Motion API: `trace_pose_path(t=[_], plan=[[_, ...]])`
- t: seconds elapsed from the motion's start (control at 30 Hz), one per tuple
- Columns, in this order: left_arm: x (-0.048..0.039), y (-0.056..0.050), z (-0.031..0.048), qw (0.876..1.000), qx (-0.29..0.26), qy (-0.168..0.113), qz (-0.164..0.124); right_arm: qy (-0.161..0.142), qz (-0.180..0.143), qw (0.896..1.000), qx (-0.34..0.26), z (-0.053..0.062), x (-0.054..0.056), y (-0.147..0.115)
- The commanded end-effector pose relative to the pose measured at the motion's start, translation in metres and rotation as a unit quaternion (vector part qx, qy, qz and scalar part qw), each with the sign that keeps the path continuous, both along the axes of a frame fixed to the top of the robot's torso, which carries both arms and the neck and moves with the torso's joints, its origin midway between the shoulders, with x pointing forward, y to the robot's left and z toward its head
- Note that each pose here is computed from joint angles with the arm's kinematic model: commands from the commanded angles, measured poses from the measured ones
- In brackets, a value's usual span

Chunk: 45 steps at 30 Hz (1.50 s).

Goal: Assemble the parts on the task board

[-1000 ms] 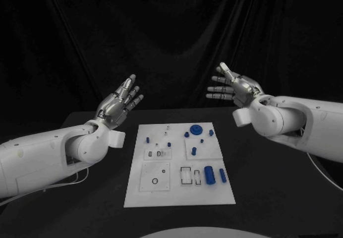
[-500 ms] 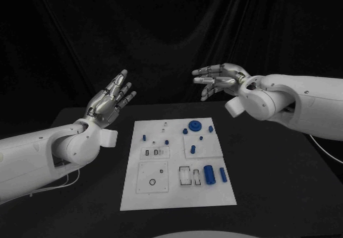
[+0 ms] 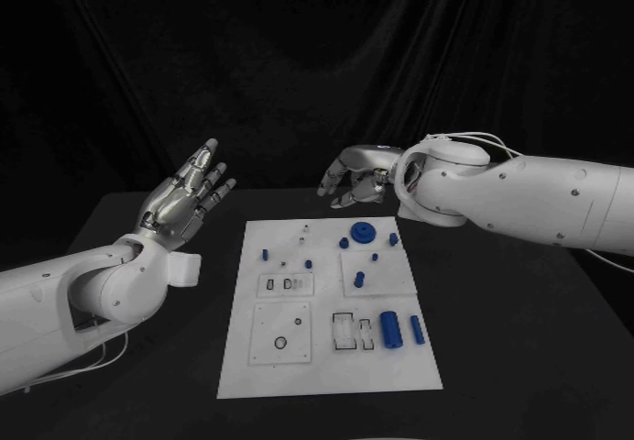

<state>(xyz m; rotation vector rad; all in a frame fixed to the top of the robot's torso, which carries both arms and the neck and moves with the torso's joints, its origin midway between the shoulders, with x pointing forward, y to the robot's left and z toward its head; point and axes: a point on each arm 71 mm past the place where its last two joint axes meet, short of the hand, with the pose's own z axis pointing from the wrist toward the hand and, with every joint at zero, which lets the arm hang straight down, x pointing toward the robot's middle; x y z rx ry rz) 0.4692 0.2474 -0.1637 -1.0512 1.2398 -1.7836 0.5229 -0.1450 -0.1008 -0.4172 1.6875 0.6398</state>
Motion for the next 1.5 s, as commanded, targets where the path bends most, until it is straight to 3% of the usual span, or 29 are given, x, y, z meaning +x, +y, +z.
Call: trace_pose_path(t=[0.03, 0.2, 0.57, 0.93, 1.5], plan=[[-0.0015, 0.002, 0.0123, 0.997, -0.029, -0.067, 0.015, -0.096, 0.033, 0.983, -0.151, -0.007, -0.003, 0.006], [-0.002, 0.001, 0.0125, 0.997, -0.032, -0.065, 0.01, -0.101, 0.045, 0.978, -0.178, -0.019, -0.004, 0.012], [0.0013, 0.003, 0.0114, 0.997, -0.03, -0.064, 0.01, -0.075, 0.061, 0.975, -0.2, -0.045, -0.004, 0.012], [0.005, 0.0, 0.0101, 0.998, -0.031, -0.061, 0.002, -0.065, 0.068, 0.974, -0.208, -0.058, -0.004, 0.002], [0.0068, -0.001, 0.0101, 0.997, -0.038, -0.065, -0.007, -0.082, 0.073, 0.973, -0.206, -0.071, 0.001, -0.006]])
